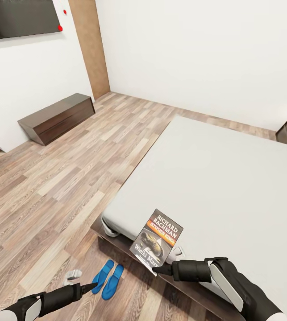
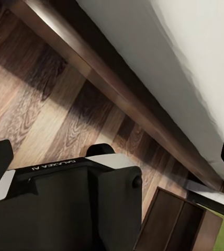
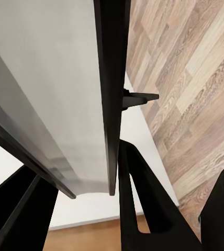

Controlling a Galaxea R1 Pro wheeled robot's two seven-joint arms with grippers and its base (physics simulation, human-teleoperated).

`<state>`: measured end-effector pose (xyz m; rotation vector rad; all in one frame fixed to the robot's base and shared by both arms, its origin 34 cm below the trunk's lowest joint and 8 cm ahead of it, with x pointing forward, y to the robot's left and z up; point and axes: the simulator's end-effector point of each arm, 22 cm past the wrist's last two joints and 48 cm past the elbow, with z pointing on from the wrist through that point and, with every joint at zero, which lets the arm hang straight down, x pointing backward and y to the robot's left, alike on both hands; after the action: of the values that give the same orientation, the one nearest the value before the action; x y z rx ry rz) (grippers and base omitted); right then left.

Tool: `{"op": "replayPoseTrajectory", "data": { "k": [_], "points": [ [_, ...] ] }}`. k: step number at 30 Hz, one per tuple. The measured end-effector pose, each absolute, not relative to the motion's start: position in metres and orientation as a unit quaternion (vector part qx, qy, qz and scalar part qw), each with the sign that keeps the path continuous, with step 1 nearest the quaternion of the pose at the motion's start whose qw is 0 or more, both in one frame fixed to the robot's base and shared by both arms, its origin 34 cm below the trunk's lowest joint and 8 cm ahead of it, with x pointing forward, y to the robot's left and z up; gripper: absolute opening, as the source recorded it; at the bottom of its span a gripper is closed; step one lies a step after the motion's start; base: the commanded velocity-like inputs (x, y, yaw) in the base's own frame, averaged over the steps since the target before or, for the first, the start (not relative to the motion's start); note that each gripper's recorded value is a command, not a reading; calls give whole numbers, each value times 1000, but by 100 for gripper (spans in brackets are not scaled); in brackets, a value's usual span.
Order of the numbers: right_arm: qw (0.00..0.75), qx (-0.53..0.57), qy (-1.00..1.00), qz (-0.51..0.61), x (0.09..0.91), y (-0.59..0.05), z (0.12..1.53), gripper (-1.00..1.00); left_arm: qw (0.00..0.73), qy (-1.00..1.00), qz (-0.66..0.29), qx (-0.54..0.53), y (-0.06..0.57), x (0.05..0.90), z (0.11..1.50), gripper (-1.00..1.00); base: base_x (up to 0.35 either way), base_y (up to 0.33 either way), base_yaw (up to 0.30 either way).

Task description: In the bedroom, move the book from the bed onto either nightstand, and place the two sandals side by side next to the bed.

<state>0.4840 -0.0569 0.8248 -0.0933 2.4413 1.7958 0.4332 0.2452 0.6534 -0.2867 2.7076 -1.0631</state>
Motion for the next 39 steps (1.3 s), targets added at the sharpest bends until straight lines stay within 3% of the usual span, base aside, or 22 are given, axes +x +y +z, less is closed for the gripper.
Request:
{"op": "replayPoseTrajectory", "data": {
  "k": [14, 26, 39],
  "points": [
    [41, -14, 820, 571, 475, -72, 806, -100, 119, 920, -362, -93, 244, 441, 660, 100, 0, 0, 0],
    [86, 49, 896, 432, 410, -203, 692, -100, 127, 916, -370, -89, 232, 446, 666, 100, 0, 0, 0],
    [109, 40, 908, 403, 411, -252, 695, -100, 135, 917, -365, -83, 234, 438, 669, 100, 0, 0, 0]
  ]
}}
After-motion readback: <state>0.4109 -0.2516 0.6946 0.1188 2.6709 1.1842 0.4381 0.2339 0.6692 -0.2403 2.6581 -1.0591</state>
